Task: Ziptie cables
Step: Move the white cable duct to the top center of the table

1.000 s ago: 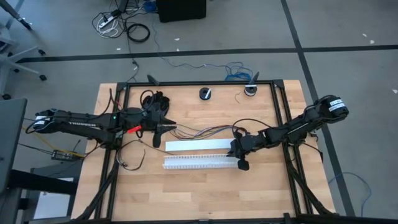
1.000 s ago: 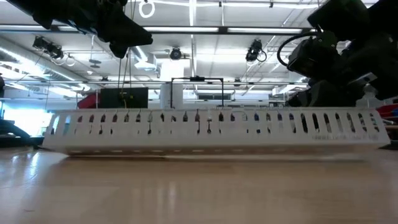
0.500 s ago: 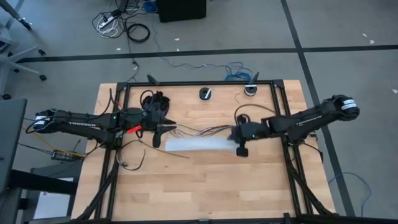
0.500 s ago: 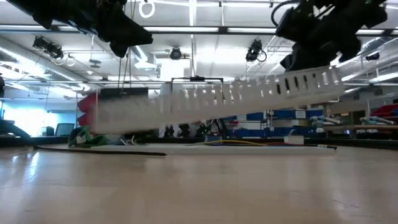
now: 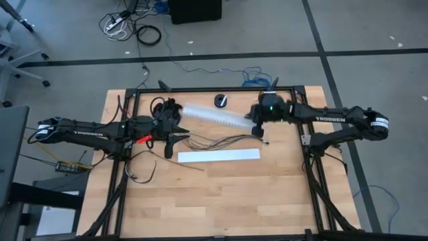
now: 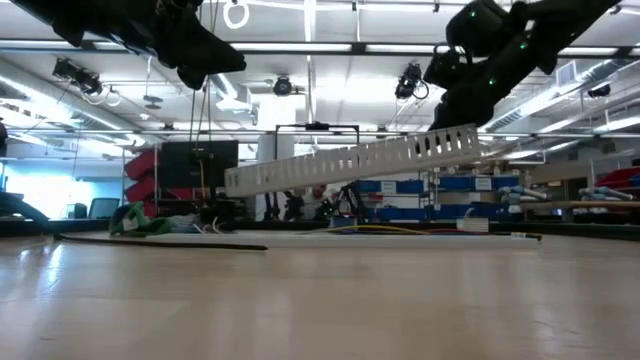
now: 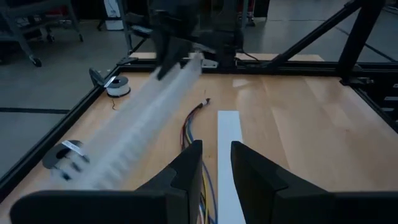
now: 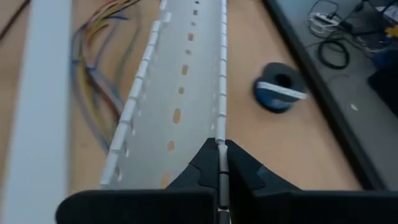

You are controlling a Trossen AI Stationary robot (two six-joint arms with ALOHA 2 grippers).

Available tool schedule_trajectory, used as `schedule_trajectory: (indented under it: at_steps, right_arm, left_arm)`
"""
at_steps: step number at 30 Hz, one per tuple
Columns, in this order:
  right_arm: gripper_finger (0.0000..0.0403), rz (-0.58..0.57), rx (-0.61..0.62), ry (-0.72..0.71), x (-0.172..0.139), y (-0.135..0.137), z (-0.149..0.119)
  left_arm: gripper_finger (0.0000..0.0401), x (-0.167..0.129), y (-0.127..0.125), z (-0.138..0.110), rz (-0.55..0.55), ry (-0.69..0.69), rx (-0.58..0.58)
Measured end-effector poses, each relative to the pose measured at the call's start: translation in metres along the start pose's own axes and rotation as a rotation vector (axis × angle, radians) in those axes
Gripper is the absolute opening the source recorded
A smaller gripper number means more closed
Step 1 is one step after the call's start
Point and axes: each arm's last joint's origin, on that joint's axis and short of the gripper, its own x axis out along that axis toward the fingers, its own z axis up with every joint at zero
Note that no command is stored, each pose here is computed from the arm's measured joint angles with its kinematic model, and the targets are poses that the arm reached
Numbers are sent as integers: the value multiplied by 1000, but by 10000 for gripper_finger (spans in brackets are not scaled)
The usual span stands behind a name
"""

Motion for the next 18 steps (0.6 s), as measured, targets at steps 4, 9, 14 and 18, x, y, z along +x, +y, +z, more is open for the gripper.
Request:
schedule_trajectory:
  at_steps: [4,9,14,18]
  right_arm:
    - [0,44,-9,-9,3,-21,-8]
    - [0,132,-59,-5,13,-37,-19]
    - [0,124,-69,13,26,-53,-32]
    - [0,119,-46,9,37,-65,-41]
  left_arm:
    - [78,0,0,0,3,-1,18]
    - [78,0,1,0,24,-2,34]
    - [78,0,1,1,33,-6,47]
    - [78,0,1,1,33,-9,46]
